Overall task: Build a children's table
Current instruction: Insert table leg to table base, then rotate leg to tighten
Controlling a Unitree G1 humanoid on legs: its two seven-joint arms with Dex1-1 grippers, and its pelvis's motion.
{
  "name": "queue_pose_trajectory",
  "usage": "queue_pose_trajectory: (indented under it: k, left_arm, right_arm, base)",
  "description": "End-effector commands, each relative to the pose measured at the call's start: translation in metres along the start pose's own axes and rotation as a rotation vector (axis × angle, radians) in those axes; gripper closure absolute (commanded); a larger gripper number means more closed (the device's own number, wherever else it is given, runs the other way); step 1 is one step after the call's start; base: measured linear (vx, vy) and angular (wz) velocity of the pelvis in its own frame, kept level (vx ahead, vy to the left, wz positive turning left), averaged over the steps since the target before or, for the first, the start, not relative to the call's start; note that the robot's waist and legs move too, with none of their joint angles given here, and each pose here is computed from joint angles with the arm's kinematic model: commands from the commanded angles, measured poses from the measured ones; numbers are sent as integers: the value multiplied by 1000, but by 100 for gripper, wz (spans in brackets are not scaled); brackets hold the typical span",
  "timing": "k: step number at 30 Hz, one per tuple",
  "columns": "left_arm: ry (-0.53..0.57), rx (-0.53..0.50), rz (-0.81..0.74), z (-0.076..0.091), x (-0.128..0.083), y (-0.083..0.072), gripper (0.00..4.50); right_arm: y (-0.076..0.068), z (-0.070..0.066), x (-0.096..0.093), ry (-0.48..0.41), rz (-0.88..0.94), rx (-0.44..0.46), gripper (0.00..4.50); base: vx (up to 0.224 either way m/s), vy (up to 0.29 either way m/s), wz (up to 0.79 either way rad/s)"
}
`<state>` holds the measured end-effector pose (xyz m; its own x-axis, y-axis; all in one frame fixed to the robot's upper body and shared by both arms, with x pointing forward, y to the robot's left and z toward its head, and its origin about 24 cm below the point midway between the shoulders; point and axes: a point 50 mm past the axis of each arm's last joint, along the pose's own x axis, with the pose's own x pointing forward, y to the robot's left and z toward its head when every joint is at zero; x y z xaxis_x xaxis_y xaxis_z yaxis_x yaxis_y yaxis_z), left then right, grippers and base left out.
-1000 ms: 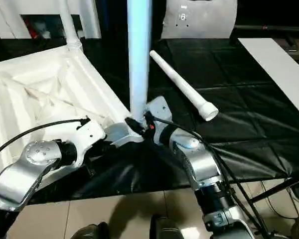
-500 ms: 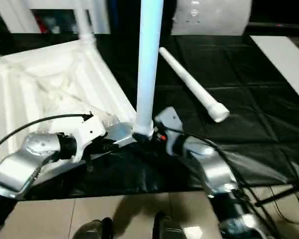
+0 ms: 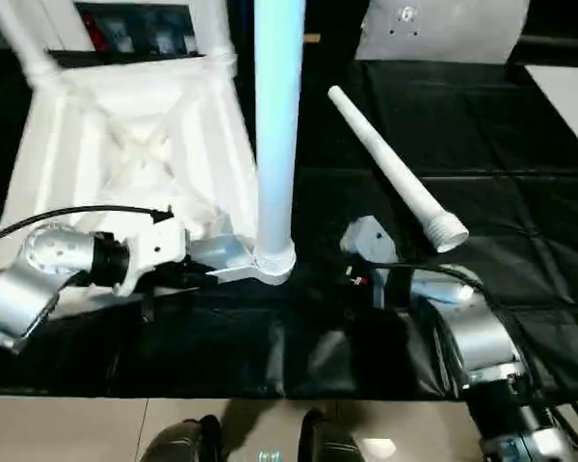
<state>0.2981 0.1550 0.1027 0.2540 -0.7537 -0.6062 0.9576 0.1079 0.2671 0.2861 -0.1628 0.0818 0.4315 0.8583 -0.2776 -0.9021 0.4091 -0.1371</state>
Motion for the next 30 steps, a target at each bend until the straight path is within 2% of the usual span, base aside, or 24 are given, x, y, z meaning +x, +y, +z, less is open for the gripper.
queue_pose_trajectory:
  k: [1, 6, 13, 15, 17, 25, 30]
  left_arm:
    - [34, 53, -106, -1, 11, -10, 450]
    - [33, 97, -151, 1, 13, -6, 450]
    - [26, 108, -163, 3, 14, -6, 450]
    - [24, 109, -166, 2, 14, -6, 450]
    - [24, 110, -168, 2, 15, -6, 450]
    - [24, 105, -170, 0, 14, -7, 450]
    - [24, 100, -174, -1, 13, -7, 450]
  right_arm:
    - [0, 9, 1, -14, 23, -46, 2]
    - [-5, 17, 12, -7, 35, -116, 2]
    - [-2, 20, 21, -28, 97, -107, 2]
    - [-2, 19, 23, -33, 116, -86, 35]
    - [-2, 18, 24, -35, 123, -77, 40]
    - [-4, 17, 27, -40, 153, -45, 129]
    - [-3, 16, 27, -43, 173, -31, 164]
  base:
    - [0, 0, 0]
    - [0, 0, 0]
    - [0, 0, 0]
    - [0, 0, 0]
    - [0, 0, 0]
    - [0, 0, 0]
    - [0, 0, 0]
